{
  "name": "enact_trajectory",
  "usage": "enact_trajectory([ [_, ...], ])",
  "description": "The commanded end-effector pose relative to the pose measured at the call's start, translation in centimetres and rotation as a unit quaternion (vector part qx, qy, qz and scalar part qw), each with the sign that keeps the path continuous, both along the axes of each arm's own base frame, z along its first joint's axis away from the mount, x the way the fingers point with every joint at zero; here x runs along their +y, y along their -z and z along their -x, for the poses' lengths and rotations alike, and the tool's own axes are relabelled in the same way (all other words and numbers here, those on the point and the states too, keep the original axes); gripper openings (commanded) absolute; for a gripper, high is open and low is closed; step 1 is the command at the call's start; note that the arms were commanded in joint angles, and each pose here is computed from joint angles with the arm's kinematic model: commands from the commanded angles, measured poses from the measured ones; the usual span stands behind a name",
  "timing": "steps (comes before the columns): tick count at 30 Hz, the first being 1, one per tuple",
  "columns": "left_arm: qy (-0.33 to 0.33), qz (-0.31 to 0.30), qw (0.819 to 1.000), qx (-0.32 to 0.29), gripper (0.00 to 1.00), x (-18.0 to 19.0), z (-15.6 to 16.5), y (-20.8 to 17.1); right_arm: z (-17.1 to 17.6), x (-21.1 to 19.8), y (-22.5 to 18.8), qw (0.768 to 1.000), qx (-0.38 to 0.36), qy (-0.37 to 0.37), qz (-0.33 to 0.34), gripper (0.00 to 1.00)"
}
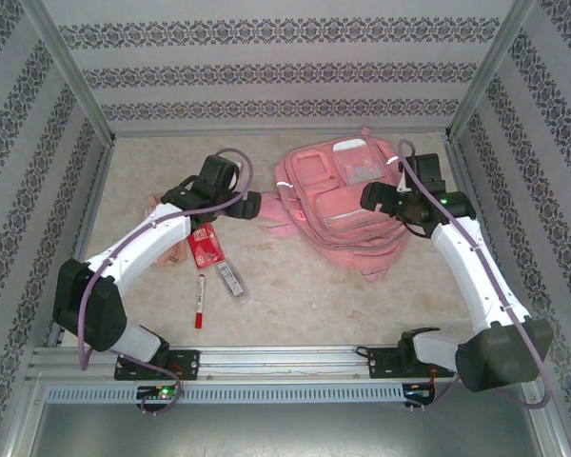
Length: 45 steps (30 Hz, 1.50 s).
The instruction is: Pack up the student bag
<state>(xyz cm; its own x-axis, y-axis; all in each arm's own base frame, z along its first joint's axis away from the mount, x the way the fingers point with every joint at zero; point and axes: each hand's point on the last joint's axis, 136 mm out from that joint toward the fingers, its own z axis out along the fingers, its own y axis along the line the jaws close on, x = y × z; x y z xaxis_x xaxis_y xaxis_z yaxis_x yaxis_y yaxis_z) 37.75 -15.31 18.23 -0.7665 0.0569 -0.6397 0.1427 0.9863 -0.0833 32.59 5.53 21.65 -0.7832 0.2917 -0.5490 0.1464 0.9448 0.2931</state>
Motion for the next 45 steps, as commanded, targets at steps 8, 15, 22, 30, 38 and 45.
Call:
enact_trajectory([
  [8, -0.156, 0.007, 0.963, 0.218, 0.99, 6.7, 9.0, 5.0, 1.0, 13.2, 2.6, 0.968, 0.063, -0.238, -0.044, 0.98],
  [15, -0.174, 0.055, 0.946, 0.268, 0.99, 6.9, 11.7, 6.5, 3.6, 23.2, 5.3, 0.931, 0.057, -0.359, -0.017, 0.96],
  [22, -0.207, 0.087, 0.926, 0.304, 0.91, 6.9, 15.0, 8.1, 6.2, 29.5, 9.3, 0.893, 0.086, -0.441, -0.021, 0.84],
  [30, -0.179, 0.138, 0.897, 0.379, 0.77, 4.1, 18.1, 9.5, 4.7, 29.0, 11.6, 0.902, 0.093, -0.422, 0.009, 0.79],
  [38, -0.216, 0.098, 0.903, 0.357, 0.77, 5.0, 17.1, 10.5, 2.3, 25.9, 11.3, 0.93, 0.072, -0.36, 0.0, 0.79],
  [45, -0.235, 0.047, 0.91, 0.339, 0.75, 6.6, 15.1, 10.9, 2.4, 24.7, 10.9, 0.934, 0.059, -0.352, 0.013, 0.79],
])
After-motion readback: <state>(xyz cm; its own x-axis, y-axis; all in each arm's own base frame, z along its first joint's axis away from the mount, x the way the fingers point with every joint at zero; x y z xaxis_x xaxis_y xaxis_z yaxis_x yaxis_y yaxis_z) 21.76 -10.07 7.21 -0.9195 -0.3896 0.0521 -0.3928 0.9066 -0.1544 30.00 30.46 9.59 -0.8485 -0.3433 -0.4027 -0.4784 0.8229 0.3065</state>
